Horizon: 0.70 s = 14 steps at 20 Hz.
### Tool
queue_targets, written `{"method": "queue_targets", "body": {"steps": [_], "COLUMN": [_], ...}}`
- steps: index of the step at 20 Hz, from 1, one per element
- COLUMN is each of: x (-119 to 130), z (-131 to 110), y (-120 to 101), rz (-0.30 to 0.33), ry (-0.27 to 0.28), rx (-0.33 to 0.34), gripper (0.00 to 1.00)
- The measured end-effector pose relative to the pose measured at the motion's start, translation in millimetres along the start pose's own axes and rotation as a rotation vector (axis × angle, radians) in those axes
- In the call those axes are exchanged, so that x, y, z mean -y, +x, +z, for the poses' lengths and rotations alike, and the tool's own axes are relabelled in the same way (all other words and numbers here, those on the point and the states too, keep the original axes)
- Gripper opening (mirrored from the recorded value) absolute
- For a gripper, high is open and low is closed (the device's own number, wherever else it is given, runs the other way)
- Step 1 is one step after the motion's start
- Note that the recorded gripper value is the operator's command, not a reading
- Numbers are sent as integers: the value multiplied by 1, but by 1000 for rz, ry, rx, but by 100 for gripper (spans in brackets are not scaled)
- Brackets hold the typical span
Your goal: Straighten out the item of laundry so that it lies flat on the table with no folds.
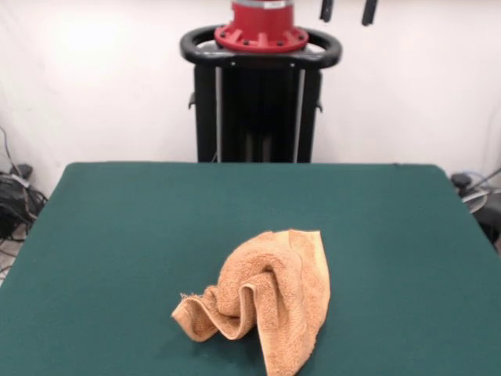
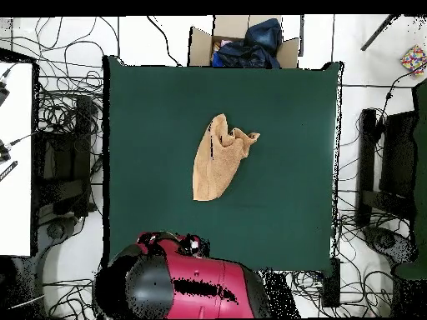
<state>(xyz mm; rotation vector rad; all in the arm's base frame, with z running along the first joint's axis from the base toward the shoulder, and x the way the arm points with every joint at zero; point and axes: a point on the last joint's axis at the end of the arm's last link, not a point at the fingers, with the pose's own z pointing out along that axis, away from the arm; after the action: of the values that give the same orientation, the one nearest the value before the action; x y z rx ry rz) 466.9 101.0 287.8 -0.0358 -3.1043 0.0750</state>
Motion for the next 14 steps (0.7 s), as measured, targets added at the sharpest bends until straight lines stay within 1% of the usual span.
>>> {"method": "queue_targets", "body": {"steps": [8, 11, 14], "x": [4, 13, 26], "z": [-11, -12, -6], "y": [-11, -21, -33], "rz": [5, 23, 46], "ry": [2, 4, 6], "rx": [27, 34, 27], "gripper": [100, 100, 100]}}
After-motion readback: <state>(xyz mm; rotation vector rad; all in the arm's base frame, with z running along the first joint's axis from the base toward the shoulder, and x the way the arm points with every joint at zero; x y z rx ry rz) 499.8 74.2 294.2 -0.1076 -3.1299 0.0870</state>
